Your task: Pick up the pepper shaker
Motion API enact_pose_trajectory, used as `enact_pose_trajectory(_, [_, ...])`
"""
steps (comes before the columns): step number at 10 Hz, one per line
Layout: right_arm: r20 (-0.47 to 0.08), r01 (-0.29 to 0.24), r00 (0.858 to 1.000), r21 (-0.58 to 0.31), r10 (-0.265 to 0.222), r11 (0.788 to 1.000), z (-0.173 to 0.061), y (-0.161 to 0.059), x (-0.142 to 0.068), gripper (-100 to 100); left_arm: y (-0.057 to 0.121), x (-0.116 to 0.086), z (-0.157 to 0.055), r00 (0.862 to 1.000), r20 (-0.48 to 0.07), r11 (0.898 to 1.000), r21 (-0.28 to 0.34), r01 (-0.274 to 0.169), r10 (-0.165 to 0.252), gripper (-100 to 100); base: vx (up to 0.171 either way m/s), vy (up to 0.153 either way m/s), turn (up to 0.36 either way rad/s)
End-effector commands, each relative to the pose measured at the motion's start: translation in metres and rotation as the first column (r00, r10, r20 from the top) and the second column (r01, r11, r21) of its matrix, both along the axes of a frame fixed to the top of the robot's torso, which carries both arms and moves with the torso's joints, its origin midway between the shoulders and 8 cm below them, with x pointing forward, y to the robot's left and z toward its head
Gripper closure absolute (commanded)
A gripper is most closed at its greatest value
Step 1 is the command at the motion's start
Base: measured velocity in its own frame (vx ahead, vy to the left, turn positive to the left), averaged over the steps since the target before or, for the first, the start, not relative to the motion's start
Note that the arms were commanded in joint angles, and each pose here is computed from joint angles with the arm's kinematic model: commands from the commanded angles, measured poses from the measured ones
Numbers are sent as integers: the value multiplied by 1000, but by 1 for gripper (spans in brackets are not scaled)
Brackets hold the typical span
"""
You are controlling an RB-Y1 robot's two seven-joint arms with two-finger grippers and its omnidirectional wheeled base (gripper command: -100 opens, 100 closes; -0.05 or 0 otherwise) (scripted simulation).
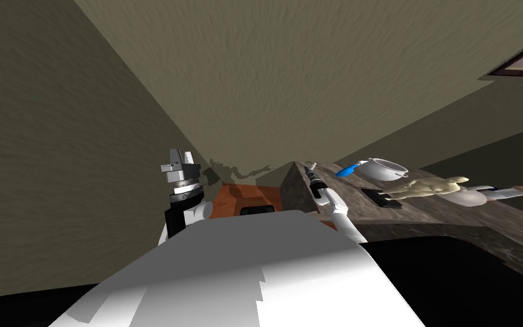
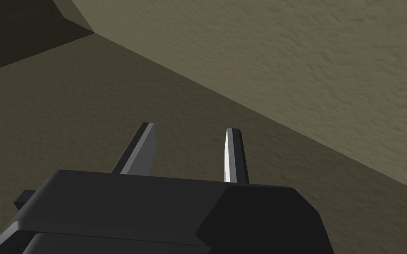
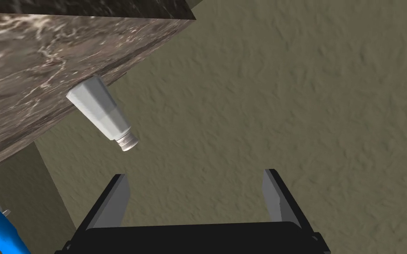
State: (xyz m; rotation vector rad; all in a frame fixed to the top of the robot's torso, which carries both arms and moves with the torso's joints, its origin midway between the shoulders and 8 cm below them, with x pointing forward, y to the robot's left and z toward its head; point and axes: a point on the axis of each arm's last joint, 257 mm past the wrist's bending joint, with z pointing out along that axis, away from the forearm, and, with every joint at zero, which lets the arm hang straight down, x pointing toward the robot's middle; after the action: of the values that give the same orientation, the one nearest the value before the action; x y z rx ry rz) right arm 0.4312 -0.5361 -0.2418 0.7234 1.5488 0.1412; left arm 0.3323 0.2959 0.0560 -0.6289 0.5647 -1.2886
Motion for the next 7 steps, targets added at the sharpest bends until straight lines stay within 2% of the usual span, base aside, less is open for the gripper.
enact_pose_trajectory(1, [-46, 53, 997, -35, -55, 998, -13, -22, -8, -100, 0, 0, 0, 1000, 0, 1000, 0, 0, 0, 0, -35, 16, 235])
enact_pose_trajectory(2, [-47, 74, 996, -38, -75, 997, -13, -27, -10, -100, 0, 0, 0, 1000, 0, 1000, 0, 0, 0, 0, -32, 8, 110])
enact_pose_trajectory(3, [-63, 121, 990, -74, -126, 990, -15, -46, -14, -100, 0, 0, 0, 1000, 0, 1000, 0, 0, 0, 0, -35, 10, 181])
enact_pose_trajectory(5, [-79, 132, 987, -74, -138, 989, -23, -51, -18, -100, 0, 0, 0, 1000, 0, 1000, 0, 0, 0, 0, -17, -2, 60])
enact_pose_trajectory(6, [-95, 181, 977, -110, -191, 977, -25, -71, -25, -100, 0, 0, 0, 1000, 0, 1000, 0, 0, 0, 0, -15, 2, 185])
enact_pose_trajectory(7, [-106, 188, 974, -111, -200, 976, -31, -75, -28, -100, 0, 0, 0, 1000, 0, 1000, 0, 0, 0, 0, -16, -1, 167])
